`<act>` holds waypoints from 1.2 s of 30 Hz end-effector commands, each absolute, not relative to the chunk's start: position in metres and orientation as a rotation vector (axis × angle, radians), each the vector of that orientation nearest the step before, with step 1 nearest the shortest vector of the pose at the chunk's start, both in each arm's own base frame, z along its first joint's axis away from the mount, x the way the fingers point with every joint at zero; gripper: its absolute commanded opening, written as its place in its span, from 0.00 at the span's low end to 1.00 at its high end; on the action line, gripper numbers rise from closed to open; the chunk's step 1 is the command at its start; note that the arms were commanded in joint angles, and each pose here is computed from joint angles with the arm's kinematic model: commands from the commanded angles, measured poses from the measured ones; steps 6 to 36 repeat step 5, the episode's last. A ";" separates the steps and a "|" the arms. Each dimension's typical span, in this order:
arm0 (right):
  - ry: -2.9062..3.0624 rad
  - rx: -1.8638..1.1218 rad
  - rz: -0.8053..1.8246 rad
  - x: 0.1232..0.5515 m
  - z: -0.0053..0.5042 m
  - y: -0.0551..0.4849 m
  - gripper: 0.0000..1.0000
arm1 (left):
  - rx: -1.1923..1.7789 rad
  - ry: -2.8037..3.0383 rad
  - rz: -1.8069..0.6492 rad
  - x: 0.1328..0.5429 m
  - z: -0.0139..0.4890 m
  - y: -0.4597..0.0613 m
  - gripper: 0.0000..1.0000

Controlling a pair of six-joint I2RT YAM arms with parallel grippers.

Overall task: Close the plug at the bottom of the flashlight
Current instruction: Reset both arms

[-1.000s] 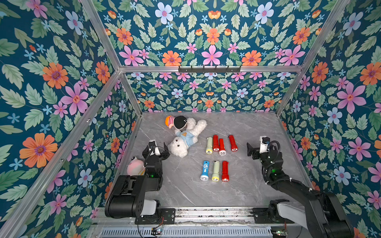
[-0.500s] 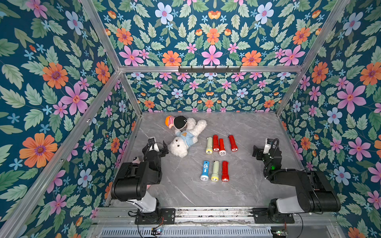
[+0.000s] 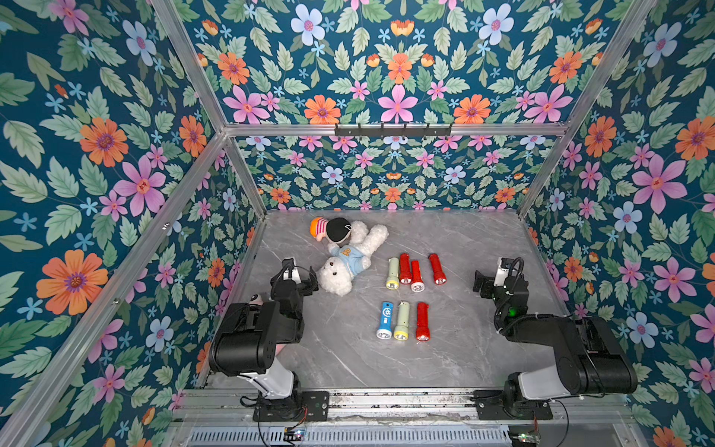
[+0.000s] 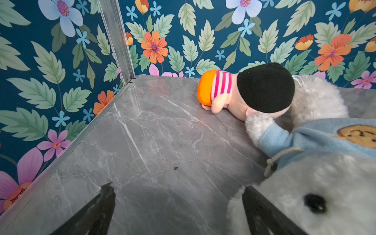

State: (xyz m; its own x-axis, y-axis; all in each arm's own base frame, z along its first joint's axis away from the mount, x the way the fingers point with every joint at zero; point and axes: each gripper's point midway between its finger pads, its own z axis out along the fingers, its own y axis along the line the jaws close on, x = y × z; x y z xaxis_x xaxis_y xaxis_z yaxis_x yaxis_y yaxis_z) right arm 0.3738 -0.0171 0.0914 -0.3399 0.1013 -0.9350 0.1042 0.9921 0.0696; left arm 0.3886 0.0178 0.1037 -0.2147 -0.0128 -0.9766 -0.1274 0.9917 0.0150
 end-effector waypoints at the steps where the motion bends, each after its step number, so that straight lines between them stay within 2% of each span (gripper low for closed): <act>1: 1.883 0.144 0.003 0.377 0.100 -0.017 0.99 | -0.096 1.765 0.118 0.390 0.109 0.019 1.00; 36: 1.885 0.142 0.003 0.377 0.100 -0.016 0.99 | -0.121 1.760 0.138 0.388 0.109 0.023 1.00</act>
